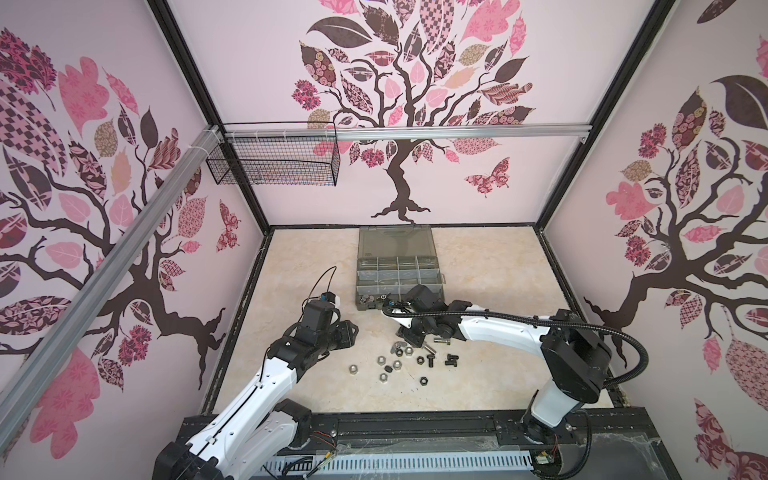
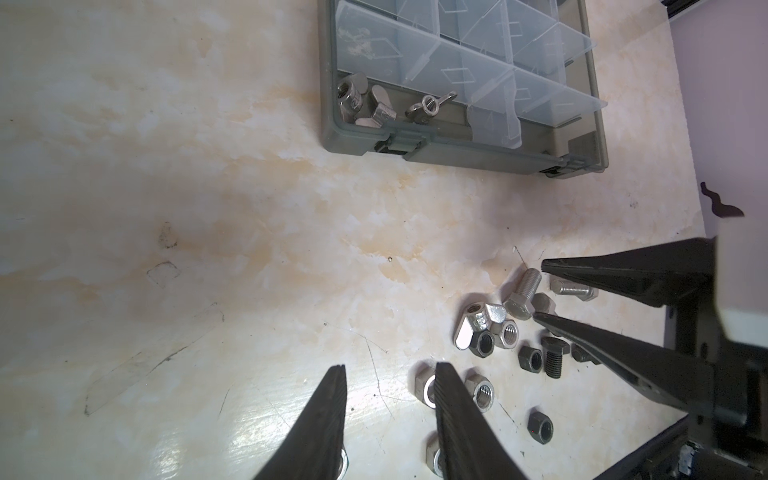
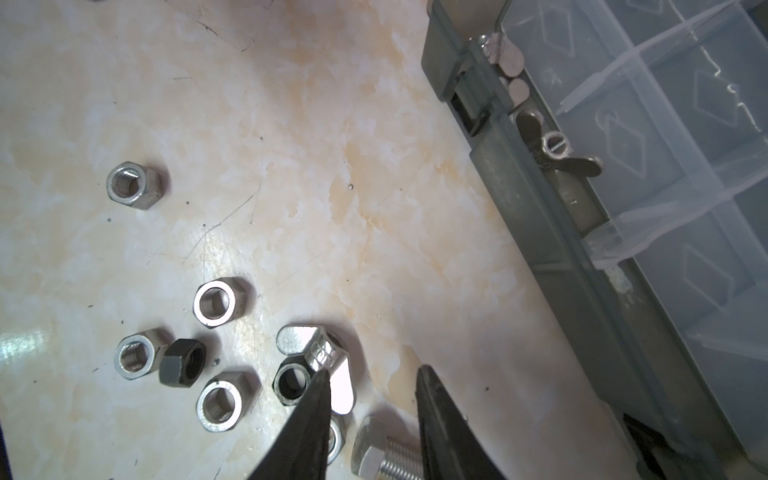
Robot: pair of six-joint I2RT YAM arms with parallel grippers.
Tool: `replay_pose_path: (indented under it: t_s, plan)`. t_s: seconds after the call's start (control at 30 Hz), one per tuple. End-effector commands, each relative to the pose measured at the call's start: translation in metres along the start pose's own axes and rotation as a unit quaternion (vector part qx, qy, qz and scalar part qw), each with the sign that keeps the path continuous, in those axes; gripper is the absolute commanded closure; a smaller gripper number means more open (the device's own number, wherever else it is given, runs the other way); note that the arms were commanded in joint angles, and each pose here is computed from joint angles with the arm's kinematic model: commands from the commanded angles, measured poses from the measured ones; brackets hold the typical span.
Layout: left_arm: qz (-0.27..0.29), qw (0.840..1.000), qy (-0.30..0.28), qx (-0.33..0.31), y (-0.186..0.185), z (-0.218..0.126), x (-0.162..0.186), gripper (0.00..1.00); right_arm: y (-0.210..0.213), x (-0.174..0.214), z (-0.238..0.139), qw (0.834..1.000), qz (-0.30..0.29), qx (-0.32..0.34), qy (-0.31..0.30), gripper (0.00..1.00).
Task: Sort the screws and nuts into containers
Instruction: 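Withdraw the left gripper while the right gripper reaches to a wing nut in the pile, then lower the right gripper and close it on the silver wing nut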
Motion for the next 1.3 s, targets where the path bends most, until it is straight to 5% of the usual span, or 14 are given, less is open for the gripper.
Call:
replay_pose_path:
  t_s: [0.0,0.53,1.27]
  plan:
    - [-0.006,1.0,-0.002,0.0,0.004,0.004,0.004,0.61,0.006,-0.001,0.006,1.0,-0.02,-0.013,0.013,0.62]
    - [-0.006,1.0,0.002,0.0,0.004,0.005,0.006,0.61,0.027,0.024,0.031,0.994,-0.079,-0.024,0.067,0.58]
    - [-0.009,1.0,0.0,0.004,0.005,0.008,0.008,0.61,0.011,0.023,0.05,0.993,-0.065,0.018,0.097,0.61]
Point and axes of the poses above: each gripper's point midway between its finger pads, its own z axis out along the fingers, its own y axis along the line the jaws close on, x = y × z, the point moved 2 cm from there along -z, back along the fingers, and after that the axes turned 1 degree about -z, right-handed, at the moved point
